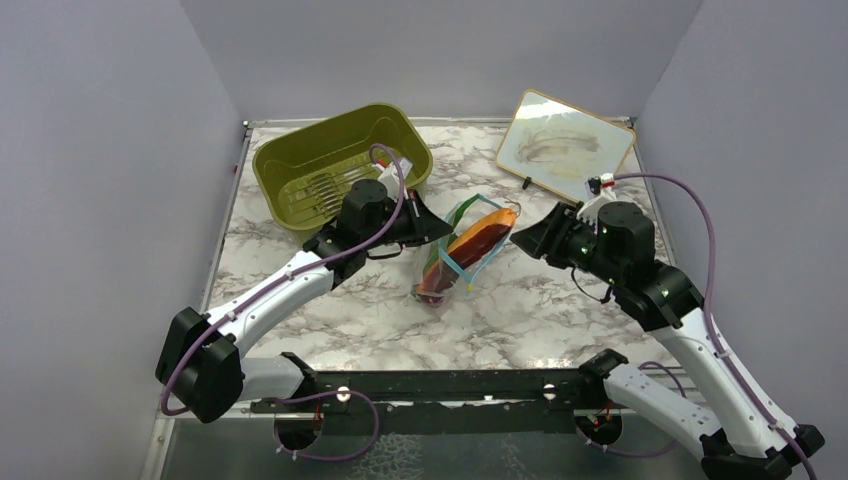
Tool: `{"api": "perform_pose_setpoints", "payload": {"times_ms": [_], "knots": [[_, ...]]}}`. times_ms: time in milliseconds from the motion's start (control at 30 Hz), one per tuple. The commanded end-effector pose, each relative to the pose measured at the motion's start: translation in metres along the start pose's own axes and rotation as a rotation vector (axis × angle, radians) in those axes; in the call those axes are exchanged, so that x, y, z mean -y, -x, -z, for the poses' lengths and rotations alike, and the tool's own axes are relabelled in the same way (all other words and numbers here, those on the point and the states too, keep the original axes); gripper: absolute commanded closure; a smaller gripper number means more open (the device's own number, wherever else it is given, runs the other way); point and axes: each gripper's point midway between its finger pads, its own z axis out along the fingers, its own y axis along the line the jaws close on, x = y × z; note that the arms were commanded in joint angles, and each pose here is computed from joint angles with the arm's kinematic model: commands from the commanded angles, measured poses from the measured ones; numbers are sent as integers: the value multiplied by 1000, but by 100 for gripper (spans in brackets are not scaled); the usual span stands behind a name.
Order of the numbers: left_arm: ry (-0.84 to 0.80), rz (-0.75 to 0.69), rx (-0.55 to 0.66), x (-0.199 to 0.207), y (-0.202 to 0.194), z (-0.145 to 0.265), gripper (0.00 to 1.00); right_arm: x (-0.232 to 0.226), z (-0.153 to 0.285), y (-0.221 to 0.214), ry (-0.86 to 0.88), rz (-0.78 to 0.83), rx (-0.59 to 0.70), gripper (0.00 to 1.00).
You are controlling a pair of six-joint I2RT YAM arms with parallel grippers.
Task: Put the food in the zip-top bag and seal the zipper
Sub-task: Adjust the zipper food storage bag at the center of the board.
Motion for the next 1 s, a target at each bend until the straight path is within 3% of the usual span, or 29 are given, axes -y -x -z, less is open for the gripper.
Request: {"api": "perform_pose_setpoints", "payload": {"times_ms": [0,167,467,567,667,700,967], "knots": [[-19,-15,43,5,9,-1,100,20,-10,2,-89,-138,61,53],[-22,-26,45,8,10,1,100,6,-31,22,-47,-143,117,53],[-48,-34,46,16,12,5,100,6,-67,20,-66,-122,58,57],[-61,-39,48,20,13,6,100,7,-71,27,-66,-92,92,70],[-77,-50,55,26,16,9,100,1,-69,41,-51,-35,138,95],[-80,-58,60,27,18,9,100,-5,-66,48,-35,-10,155,99],[-126,-91,80,39,26,9,100,-30,-37,81,-32,151,176,99]]}}
